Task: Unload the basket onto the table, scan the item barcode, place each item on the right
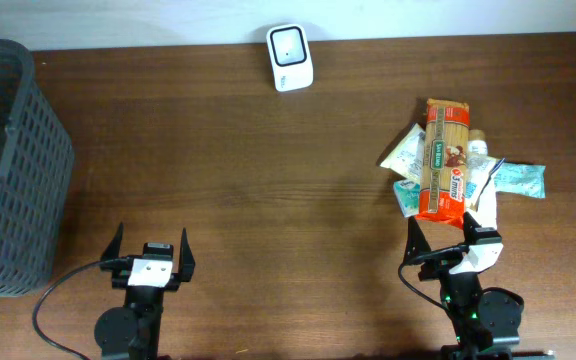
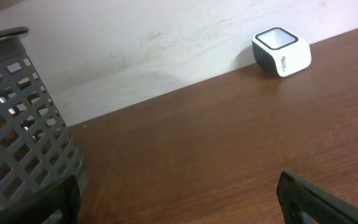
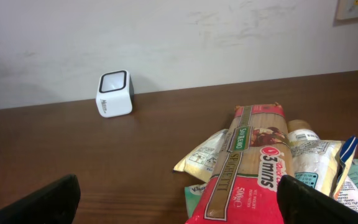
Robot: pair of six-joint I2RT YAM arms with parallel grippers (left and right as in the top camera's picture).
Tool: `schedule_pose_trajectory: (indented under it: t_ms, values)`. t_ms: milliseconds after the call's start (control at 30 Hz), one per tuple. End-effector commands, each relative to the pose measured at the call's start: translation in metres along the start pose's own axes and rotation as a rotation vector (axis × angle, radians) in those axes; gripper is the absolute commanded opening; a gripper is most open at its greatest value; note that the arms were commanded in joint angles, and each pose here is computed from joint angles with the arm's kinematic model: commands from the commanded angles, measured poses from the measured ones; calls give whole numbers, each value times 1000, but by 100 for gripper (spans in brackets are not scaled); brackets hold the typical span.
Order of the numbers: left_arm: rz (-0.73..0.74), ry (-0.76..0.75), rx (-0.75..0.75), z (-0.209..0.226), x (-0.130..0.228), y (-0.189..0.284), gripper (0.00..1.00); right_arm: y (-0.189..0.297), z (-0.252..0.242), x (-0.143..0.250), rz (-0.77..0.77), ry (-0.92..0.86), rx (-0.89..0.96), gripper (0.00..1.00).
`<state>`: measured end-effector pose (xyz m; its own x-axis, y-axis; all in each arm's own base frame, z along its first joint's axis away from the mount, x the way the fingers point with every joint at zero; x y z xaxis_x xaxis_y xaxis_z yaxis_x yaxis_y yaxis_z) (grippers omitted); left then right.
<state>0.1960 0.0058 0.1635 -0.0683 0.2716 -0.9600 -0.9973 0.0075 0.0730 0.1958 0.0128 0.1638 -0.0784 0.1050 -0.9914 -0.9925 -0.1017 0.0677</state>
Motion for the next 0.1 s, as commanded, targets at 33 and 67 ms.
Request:
schedule_pose_trajectory:
  t_ms: [33,67]
  values:
    - [-1,-12,-2,-1,1,0,99,0,-1,3,4,-8,5,99]
    - [-2,-12,-1,-1,1,0,99,0,-1,3,4,-8,5,99]
Point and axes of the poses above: each gripper's point midway between its finger pads, its own y axis back along the fingers, its own z axis along the line the jaws close on, x = y × z, the point moved 5 cm from there along y, back along the fingers, and after that the axes turned 3 degrees about y, right-handed, at the moved point
